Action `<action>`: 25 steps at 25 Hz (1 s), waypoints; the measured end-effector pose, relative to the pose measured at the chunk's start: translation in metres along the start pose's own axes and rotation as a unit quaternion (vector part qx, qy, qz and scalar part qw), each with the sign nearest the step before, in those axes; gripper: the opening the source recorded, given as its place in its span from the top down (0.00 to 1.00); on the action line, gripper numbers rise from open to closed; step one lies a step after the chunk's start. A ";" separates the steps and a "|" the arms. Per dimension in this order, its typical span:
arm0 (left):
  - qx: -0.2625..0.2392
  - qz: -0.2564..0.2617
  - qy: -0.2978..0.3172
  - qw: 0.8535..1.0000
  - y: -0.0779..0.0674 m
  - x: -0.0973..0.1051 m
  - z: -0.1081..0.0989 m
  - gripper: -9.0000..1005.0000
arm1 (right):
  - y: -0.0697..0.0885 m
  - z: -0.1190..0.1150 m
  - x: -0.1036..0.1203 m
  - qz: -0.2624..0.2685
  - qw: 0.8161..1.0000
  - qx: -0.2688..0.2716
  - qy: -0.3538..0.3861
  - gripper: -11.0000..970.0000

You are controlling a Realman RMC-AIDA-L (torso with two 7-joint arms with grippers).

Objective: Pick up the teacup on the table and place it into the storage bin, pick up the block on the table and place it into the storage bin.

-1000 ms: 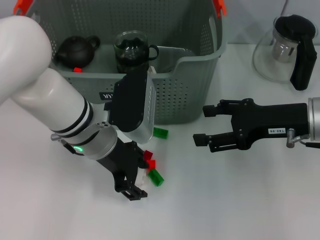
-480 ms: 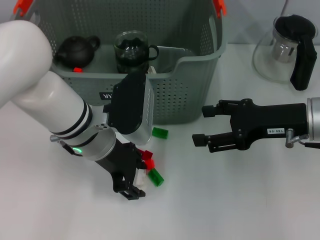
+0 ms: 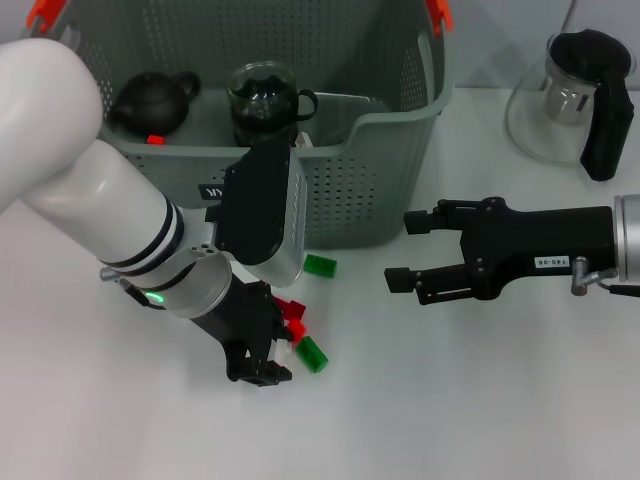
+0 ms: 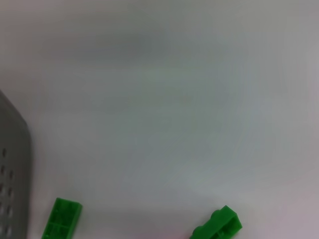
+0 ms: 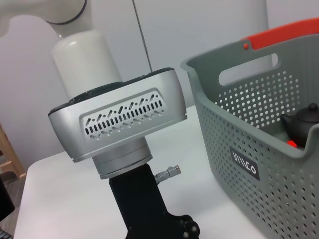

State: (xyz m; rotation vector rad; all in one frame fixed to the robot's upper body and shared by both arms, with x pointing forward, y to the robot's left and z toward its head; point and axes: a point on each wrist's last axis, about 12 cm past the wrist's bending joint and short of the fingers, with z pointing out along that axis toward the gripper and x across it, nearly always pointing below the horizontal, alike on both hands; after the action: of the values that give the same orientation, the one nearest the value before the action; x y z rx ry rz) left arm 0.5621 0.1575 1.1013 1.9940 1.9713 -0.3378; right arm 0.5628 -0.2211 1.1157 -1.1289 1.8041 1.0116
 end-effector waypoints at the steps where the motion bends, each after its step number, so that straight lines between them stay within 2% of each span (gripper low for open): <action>1: 0.000 0.000 0.000 1.000 0.000 0.000 0.000 0.39 | 0.000 0.000 0.000 0.000 1.000 0.000 0.000 0.06; 7: 0.002 -0.002 0.000 1.000 0.000 0.000 0.001 0.58 | -0.001 -0.001 -0.001 0.000 1.000 0.002 -0.003 0.06; 12: 0.004 -0.006 -0.003 1.000 0.000 0.000 0.000 0.58 | -0.001 -0.001 -0.001 -0.001 1.000 0.002 -0.003 0.06; 15: 0.008 -0.019 -0.014 1.000 0.002 0.001 -0.009 0.57 | -0.001 -0.001 -0.001 -0.002 1.000 0.002 -0.003 0.06; 20: 0.027 -0.066 -0.076 0.995 0.001 0.007 -0.041 0.56 | -0.001 -0.002 -0.002 -0.004 1.000 0.003 -0.004 0.06; 23: 0.041 -0.104 -0.153 0.982 0.000 0.013 -0.072 0.55 | -0.002 -0.003 -0.001 -0.005 1.000 0.003 -0.002 0.06; 25: 0.037 -0.131 -0.232 0.963 0.002 0.017 -0.099 0.54 | -0.002 -0.005 -0.001 -0.005 1.000 0.003 -0.001 0.06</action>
State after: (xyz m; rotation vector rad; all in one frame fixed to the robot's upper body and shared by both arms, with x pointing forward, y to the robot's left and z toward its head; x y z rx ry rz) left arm 0.5590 0.2117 1.1865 1.5080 1.9243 -0.8657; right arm 0.5640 -0.2255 1.1178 -1.1313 1.7974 1.0006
